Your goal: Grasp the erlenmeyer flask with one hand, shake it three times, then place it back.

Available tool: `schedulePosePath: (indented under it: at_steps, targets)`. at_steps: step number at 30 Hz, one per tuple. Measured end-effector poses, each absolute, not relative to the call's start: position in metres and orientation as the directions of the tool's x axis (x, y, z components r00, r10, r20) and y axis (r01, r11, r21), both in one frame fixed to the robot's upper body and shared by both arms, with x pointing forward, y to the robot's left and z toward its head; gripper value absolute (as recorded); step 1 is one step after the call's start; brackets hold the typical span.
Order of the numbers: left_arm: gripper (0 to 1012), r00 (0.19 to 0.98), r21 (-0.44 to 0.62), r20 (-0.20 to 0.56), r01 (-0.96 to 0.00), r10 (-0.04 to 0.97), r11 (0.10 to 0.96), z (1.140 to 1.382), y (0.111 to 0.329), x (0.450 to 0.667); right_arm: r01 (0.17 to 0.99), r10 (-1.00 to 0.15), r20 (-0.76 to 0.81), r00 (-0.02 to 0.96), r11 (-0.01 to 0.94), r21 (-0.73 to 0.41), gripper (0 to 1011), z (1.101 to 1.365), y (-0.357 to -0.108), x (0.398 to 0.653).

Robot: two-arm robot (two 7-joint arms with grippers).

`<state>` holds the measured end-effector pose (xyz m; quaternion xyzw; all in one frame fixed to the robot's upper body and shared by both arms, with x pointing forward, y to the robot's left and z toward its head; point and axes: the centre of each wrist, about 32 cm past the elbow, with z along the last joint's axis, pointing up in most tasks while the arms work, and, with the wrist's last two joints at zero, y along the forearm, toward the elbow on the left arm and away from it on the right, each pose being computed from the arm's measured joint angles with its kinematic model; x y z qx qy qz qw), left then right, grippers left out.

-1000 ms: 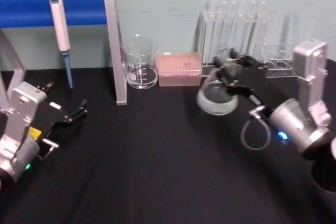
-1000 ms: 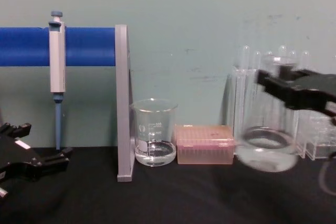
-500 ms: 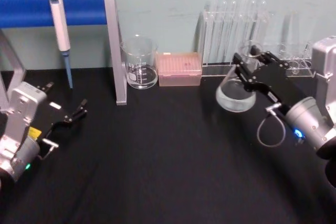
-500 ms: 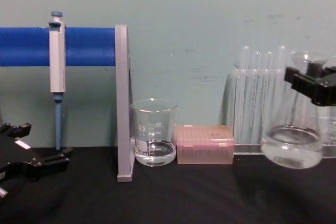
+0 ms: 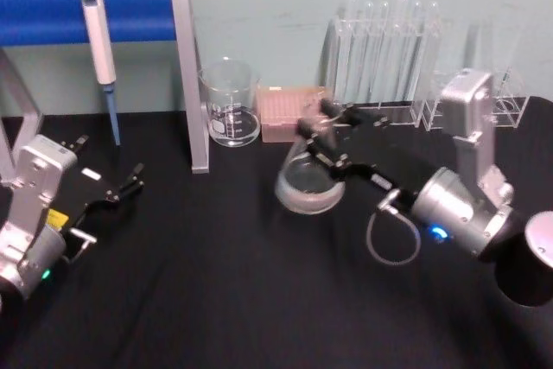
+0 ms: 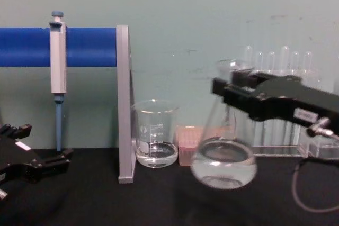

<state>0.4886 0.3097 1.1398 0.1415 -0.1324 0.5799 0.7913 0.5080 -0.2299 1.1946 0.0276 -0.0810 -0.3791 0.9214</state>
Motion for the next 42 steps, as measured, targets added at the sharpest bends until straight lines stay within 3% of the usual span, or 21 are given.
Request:
schedulePosePath:
  at_steps: [9, 18, 25, 42]
  targets:
    - [1001, 0.292, 0.07, 0.374, -0.955, 0.88, 0.287, 1.14, 0.31, 0.489, 0.543, -0.55, 0.134, 0.824, 0.835, 0.09, 449, 1.193, -0.208, 0.514]
    - [1001, 0.292, 0.07, 0.374, -0.955, 0.88, 0.287, 1.14, 0.31, 0.489, 0.517, -0.525, 0.134, 0.84, 0.851, 0.092, 449, 1.193, -0.205, 0.516]
    - [1001, 0.292, 0.07, 0.374, -0.955, 0.88, 0.287, 1.14, 0.31, 0.489, 0.584, -0.594, 0.127, 0.794, 0.804, 0.107, 449, 1.191, -0.218, 0.517]
    - [1001, 0.292, 0.07, 0.374, -0.955, 0.88, 0.287, 1.14, 0.31, 0.489, 0.831, -0.838, 0.125, 0.532, 0.545, 0.116, 449, 1.191, -0.278, 0.499]
